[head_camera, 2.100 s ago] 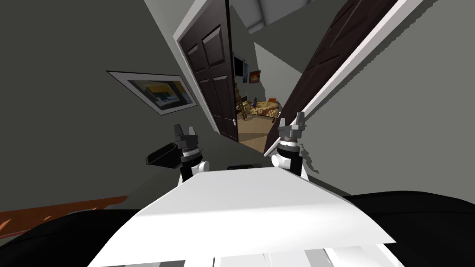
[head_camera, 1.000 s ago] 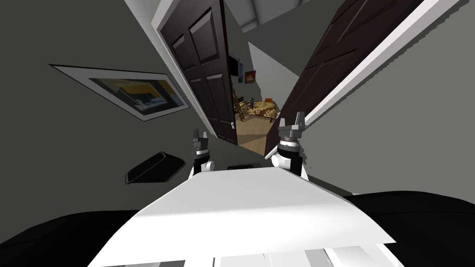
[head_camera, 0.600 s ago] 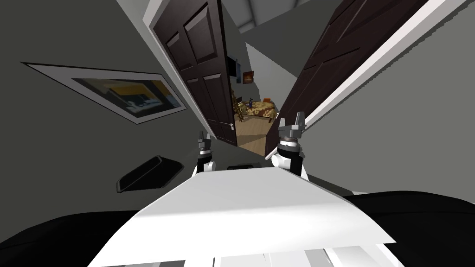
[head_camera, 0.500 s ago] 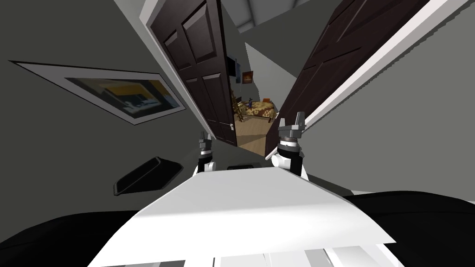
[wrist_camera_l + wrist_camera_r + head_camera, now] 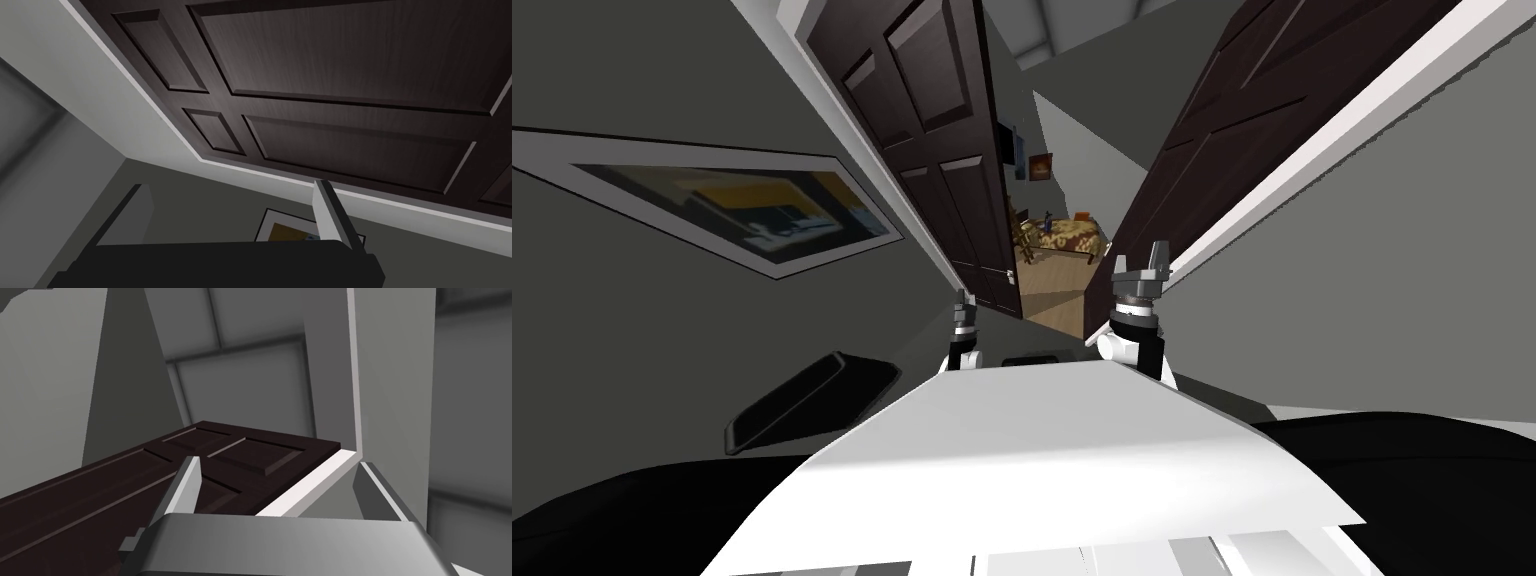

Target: Push the door open

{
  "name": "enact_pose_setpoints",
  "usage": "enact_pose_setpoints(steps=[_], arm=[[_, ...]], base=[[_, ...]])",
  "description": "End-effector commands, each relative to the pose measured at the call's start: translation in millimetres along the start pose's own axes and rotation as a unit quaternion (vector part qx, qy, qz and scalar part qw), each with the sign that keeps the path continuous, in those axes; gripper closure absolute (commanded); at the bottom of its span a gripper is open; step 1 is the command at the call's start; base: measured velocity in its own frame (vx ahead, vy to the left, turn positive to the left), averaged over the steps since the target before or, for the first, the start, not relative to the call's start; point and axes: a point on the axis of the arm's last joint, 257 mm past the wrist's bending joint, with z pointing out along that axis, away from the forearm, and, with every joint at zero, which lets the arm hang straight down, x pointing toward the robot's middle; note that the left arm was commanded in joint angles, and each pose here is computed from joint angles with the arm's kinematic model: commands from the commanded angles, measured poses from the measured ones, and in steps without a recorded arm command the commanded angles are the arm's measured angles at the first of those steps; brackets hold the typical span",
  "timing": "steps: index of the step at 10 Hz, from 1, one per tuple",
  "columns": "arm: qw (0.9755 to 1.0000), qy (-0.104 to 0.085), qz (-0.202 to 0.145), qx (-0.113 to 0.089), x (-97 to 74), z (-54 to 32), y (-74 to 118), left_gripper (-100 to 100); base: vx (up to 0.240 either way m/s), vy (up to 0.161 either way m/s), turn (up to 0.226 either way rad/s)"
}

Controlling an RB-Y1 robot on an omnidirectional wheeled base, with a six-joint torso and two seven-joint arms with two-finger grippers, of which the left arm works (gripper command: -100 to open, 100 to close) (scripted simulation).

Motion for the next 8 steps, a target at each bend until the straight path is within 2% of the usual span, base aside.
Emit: enact_pose_setpoints(steps=[1,4,8], arm=[[0.9999,0.007,-0.004,-0.013,6.1,-3.3,13.7,-100],[0.9990,0.019,-0.011,-0.040,18.6,-12.9,41.9,-100],[0.9964,0.036,-0.021,-0.074,35.7,-28.1,77.7,-100]], base=[[0.086,0.053,-0.095],[0.096,0.051,-0.079],[0.086,0.055,-0.082]])
